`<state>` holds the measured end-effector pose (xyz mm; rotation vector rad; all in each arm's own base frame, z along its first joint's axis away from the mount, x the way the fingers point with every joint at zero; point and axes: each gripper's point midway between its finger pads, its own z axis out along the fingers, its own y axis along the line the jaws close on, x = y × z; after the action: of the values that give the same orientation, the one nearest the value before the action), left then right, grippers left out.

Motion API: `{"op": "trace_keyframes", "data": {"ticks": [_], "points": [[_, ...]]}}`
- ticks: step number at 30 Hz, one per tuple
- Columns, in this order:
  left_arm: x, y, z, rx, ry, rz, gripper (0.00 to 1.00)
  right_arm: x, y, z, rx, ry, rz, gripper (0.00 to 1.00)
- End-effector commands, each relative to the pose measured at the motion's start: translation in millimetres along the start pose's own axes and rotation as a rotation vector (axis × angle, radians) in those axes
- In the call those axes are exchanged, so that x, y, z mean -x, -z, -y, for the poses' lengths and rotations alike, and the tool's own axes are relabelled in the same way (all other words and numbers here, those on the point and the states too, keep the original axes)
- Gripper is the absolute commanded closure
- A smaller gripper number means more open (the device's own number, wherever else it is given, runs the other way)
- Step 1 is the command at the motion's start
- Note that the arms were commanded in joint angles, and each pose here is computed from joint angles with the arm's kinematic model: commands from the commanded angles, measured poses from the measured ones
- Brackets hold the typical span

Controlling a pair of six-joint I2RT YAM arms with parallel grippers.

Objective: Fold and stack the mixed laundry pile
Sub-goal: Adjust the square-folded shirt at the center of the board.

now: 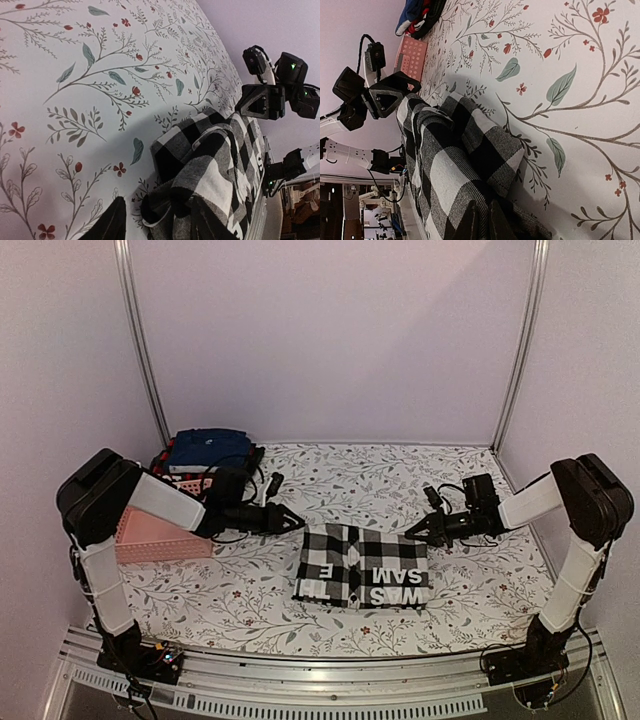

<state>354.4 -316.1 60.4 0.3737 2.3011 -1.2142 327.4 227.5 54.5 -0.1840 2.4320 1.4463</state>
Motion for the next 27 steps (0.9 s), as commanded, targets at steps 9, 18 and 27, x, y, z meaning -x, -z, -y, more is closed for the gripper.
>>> {"op": "trace_keyframes", "data": {"ticks": [9, 18, 27], "points": [[-1, 20, 45, -0.090, -0.048, 0.060, 0.51, 10, -2, -2, 0.005, 0.027, 0.021, 0.98], [-6, -10, 51, -0.139, 0.006, -0.008, 0.53, 12, -3, -3, 0.016, 0.030, 0.025, 0.98], [-1, -12, 36, -0.108, 0.051, -0.001, 0.74, 17, -6, -5, 0.034, 0.039, 0.031, 0.98]]}}
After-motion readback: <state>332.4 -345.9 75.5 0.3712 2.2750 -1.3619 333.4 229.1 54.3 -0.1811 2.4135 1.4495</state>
